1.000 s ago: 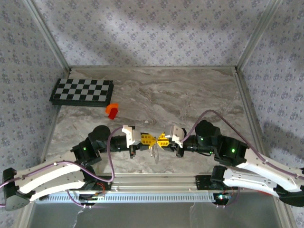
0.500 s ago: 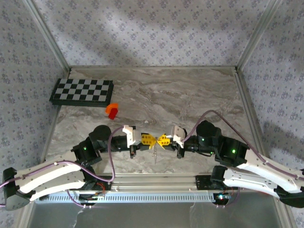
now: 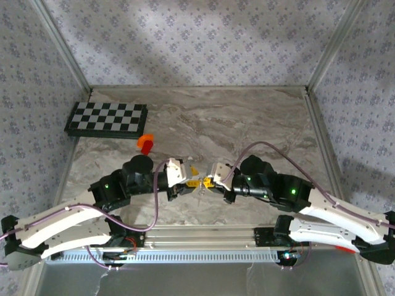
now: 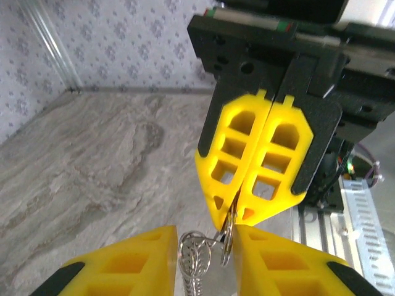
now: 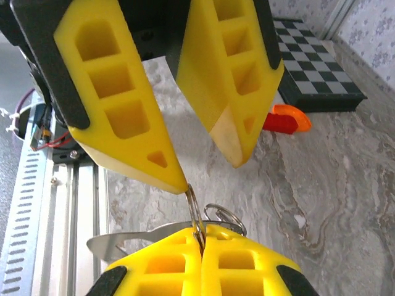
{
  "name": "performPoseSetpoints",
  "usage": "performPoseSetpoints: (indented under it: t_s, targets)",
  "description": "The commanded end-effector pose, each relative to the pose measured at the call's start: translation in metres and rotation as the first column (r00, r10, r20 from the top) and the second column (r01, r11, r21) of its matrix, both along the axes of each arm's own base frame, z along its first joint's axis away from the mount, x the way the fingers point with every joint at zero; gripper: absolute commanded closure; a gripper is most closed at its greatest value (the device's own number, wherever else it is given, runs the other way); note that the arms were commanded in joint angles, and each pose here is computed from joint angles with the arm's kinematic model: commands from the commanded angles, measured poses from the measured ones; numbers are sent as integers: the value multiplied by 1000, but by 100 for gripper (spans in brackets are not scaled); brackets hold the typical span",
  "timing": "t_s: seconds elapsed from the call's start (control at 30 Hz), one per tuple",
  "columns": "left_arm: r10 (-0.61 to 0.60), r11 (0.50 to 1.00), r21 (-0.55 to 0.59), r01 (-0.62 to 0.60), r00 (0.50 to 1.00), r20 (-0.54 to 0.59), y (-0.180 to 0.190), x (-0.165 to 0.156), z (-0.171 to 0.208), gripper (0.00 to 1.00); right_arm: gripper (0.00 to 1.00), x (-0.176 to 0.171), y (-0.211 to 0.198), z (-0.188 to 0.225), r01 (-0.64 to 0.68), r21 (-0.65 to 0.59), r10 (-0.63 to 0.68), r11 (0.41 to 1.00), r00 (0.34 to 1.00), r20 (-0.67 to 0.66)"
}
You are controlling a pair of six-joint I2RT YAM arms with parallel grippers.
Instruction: Put the keys on the keyring
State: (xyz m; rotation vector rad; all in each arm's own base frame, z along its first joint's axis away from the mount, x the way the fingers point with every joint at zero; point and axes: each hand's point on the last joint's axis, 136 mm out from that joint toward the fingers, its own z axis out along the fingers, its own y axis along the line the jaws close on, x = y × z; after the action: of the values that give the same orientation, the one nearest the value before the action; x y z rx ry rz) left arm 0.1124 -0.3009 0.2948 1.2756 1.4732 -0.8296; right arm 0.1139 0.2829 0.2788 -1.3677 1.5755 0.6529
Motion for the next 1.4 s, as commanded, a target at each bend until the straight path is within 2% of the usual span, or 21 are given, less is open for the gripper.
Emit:
performPoseSetpoints:
  t_s: [0.0,0.27,0.5,0.7,0.9,1.17,1.37]
  targets:
    - [12,998,66,-13,1000,20,5,2,-3,72,100,2,1,17,4,8,-5,1000,999,36]
    - [-1,997,80,0,1000,17,4,1,-7,74,100,3,8,13,-11,-4,11,1000,1000,19]
    - [-18,998,55,17,1000,15,0,-2,-3,80,100,1,13,11,-25,-13,25,1000,1000,0]
    - [-33,999,37,33,999,-1,-4,-4,-4,100,100,0,13,10,-28,-10,28,1000,1000,-12]
    - [-51,997,-63,50,999,-11,-5,-9,11,100,100,2,10,15,-11,6,11,1000,1000,-6]
    - [-91,968,-234,88,996,-3,-5,-19,39,100,76,-3,6,25,-21,73,23,997,999,-24]
    - [-140,946,-295,131,990,-9,-7,-27,45,100,75,-2,2,41,-16,141,16,990,1000,-4]
